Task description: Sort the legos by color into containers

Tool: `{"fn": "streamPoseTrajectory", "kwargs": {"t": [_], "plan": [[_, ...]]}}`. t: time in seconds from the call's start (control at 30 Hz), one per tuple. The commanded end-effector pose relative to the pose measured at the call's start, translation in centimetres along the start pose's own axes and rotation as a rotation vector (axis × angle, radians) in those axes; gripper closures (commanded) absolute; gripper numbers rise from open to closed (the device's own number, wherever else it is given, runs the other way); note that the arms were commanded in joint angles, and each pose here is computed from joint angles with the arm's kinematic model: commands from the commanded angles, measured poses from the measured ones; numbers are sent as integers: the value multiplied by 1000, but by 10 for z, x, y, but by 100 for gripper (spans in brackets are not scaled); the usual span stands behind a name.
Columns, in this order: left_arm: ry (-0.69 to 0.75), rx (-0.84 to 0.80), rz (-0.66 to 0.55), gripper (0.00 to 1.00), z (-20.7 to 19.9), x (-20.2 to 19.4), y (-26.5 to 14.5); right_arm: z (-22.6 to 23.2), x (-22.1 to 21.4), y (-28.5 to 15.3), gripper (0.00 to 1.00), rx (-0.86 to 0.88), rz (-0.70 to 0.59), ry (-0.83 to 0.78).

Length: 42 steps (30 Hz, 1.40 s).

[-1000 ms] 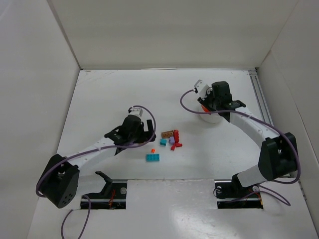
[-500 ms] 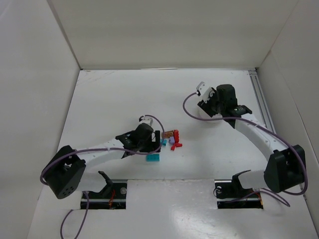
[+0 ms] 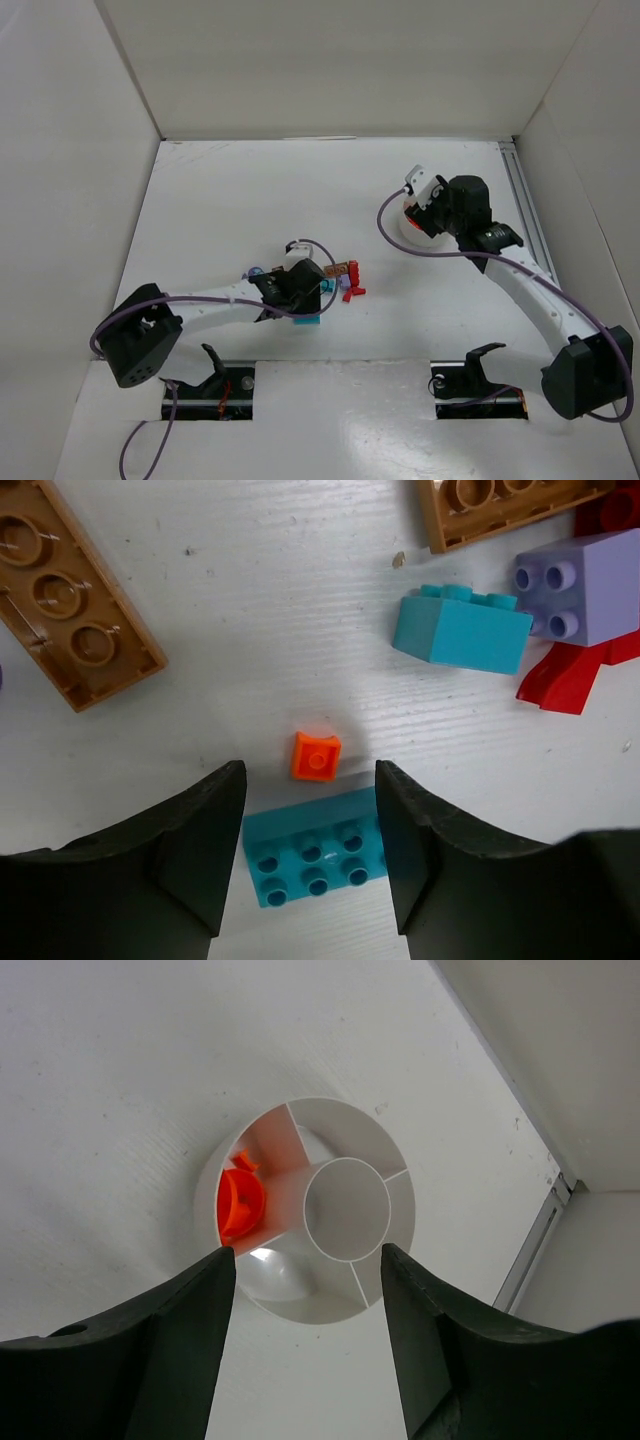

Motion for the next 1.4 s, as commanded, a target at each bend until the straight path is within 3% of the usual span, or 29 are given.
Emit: {"fn": "streamPoseTrajectory", "kwargs": {"t": [0.0,0.2,0.4,0.57,0.8,1.03,1.23,1.37], "plan": [[2,76,7,50,-5,1,-4,-6,3,-9,35,-37,-21,0],[-9,178,33,58,-2,-5,2,-4,-3,-9,34,-33,-11,0],[-6,207,46,75,-4,-5,4,-9,-4,-17,32,-63,-14,5],[-3,207,52,84,-5,-8,3,-10,-9,-19,31,-68,-4,9],[-39,230,-30,94,-4,10,-5,-11,-7,-26,28,-75,-23,9],[-71,213,-156,96,-9,44,-23,-13,5,-43,22,-94,-96,7],[-62,182,-195,96,-13,55,-31,-21,7,-62,20,-138,-130,16],[-11,118,-309,96,-29,93,-48,-26,3,-76,14,-181,-124,35]]}}
Point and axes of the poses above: each gripper's point midway between its finger pads, its own y axis out along the fingers, its own z axis along the line the jaws close on, x = y × z, the point moved 4 cm from there along -y, back along the fingers, and after that the axes turned 15 degrees about y, right-handed, at the moved point
